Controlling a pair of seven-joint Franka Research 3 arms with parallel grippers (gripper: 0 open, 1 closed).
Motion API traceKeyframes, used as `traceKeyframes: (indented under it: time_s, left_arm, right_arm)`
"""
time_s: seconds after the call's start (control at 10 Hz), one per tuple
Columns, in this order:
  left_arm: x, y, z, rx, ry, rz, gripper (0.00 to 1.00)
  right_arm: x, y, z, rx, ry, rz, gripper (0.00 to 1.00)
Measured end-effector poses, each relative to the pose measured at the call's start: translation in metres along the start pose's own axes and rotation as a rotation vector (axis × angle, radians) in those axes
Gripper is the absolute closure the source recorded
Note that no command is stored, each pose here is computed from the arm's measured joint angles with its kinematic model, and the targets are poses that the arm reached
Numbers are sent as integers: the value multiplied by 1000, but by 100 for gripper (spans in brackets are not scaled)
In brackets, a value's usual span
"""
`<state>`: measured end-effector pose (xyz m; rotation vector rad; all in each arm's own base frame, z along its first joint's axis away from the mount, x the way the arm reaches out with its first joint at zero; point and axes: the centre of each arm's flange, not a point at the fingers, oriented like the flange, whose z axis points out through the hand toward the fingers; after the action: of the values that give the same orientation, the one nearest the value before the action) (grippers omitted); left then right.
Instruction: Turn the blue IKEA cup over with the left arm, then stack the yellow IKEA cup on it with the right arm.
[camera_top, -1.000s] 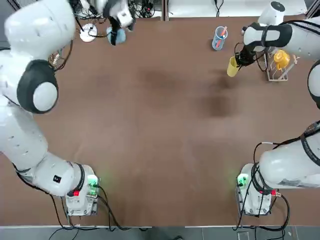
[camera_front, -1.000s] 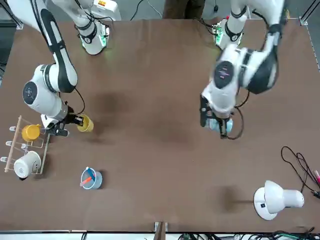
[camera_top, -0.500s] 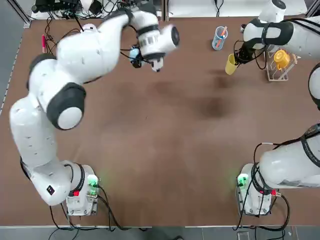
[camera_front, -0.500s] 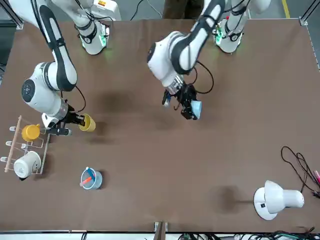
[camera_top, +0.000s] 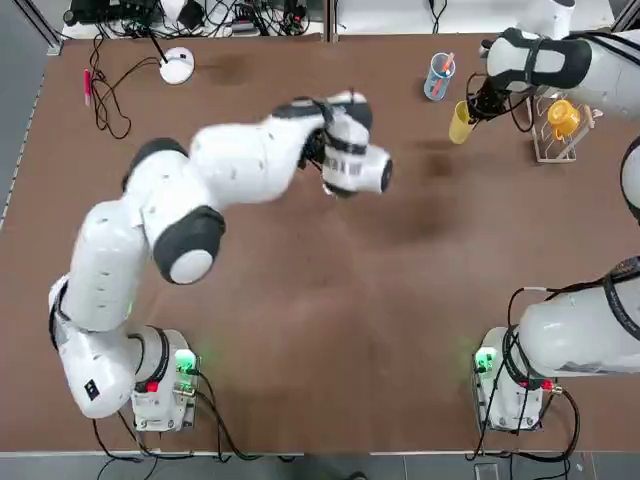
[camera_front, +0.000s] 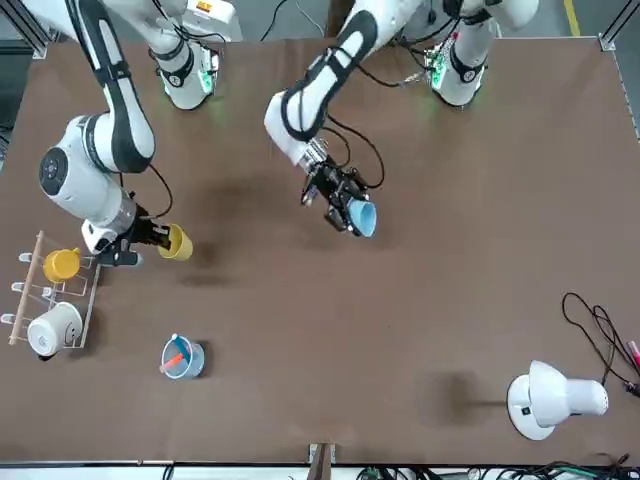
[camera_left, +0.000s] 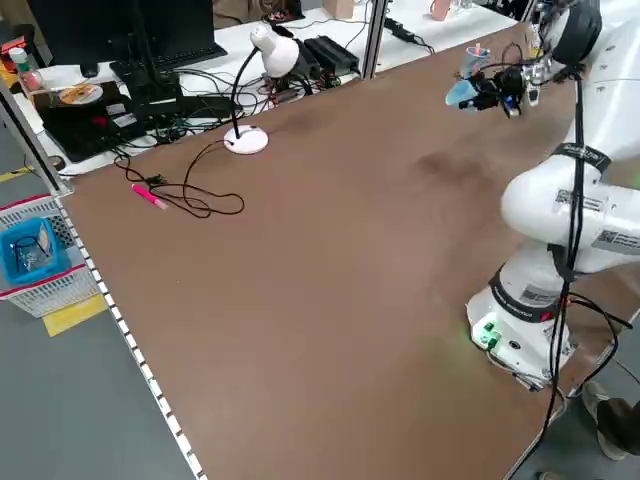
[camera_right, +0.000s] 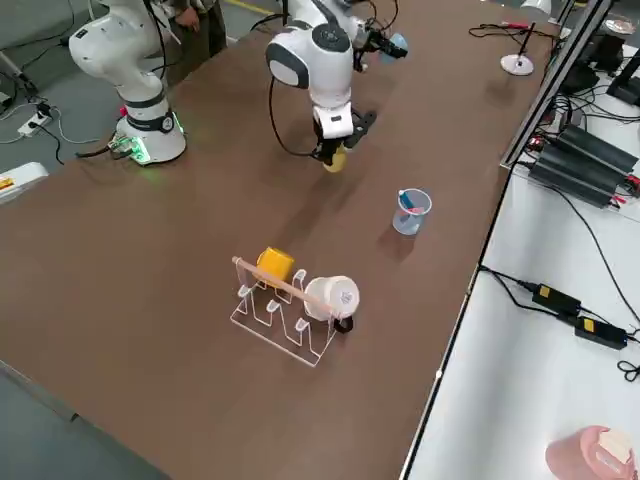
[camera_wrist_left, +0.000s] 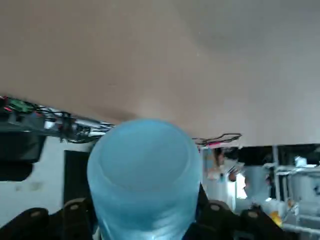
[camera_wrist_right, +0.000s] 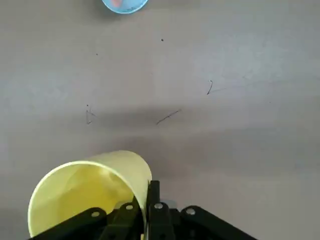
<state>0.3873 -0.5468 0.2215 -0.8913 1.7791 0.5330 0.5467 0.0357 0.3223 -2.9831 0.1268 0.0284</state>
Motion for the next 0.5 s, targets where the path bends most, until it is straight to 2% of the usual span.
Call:
traceKeyframes:
  time_s: [0.3,0.5]
  left_arm:
    - [56,7,-9,69,-67,56,28]
    - [79,15,-11,83,-83,87,28]
  right_arm:
    - [1,1,-2,0,4,-2,96]
    - [2,3,-3,0,6,-1,96]
